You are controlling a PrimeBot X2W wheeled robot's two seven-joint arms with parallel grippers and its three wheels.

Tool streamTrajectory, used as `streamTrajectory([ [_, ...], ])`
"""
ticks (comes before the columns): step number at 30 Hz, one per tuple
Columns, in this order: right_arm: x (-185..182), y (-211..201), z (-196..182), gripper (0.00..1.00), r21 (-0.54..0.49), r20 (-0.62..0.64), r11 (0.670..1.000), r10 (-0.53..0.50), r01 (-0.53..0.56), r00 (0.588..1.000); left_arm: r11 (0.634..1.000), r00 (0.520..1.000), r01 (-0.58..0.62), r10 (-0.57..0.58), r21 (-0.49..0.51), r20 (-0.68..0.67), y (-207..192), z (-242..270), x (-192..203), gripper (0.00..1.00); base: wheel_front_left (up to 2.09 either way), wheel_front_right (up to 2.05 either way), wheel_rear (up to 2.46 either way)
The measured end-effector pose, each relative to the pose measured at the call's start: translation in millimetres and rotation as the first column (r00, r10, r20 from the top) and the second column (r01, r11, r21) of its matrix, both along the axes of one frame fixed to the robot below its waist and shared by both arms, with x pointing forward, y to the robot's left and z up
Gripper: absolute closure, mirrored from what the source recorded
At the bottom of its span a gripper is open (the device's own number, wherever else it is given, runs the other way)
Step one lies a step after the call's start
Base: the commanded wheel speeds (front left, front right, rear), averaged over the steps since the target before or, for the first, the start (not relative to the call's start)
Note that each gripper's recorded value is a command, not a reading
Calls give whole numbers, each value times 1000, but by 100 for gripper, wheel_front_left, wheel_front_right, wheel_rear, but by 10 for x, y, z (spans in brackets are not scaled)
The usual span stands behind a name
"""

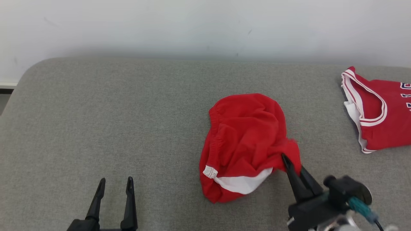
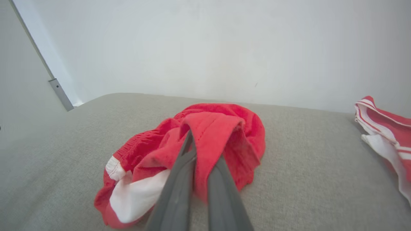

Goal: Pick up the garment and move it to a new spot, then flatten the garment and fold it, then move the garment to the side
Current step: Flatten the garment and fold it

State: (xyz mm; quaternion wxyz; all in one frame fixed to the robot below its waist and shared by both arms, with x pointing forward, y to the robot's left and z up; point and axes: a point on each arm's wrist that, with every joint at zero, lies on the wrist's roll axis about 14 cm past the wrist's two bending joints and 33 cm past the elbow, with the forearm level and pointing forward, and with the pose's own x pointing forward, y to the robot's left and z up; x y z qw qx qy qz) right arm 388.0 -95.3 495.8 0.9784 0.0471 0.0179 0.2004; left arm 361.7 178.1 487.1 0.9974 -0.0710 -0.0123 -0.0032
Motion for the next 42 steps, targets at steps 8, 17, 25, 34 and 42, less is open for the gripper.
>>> streamTrajectory([
  [8,557,268,18,100,-95,5,992,83,-82,997,1000,1000,-21,21,-8,-3,72,-3,-59,0,0,0,0],
  [17,914,367,-290,76,-130,-112,989,57,-71,992,998,999,-52,52,-24,1,133,19,-145,0,0,0,0],
  [25,976,317,-188,0,-58,-93,998,13,-19,996,999,999,-46,46,-25,9,101,42,-147,0,0,0,0],
  [34,799,-95,224,0,20,74,997,-75,73,994,1000,1000,10,-10,-29,20,-54,69,-53,0,0,0,0],
  [42,386,-397,312,0,99,124,981,-179,167,976,997,997,74,-73,-16,28,-233,86,22,0,0,0,0],
])
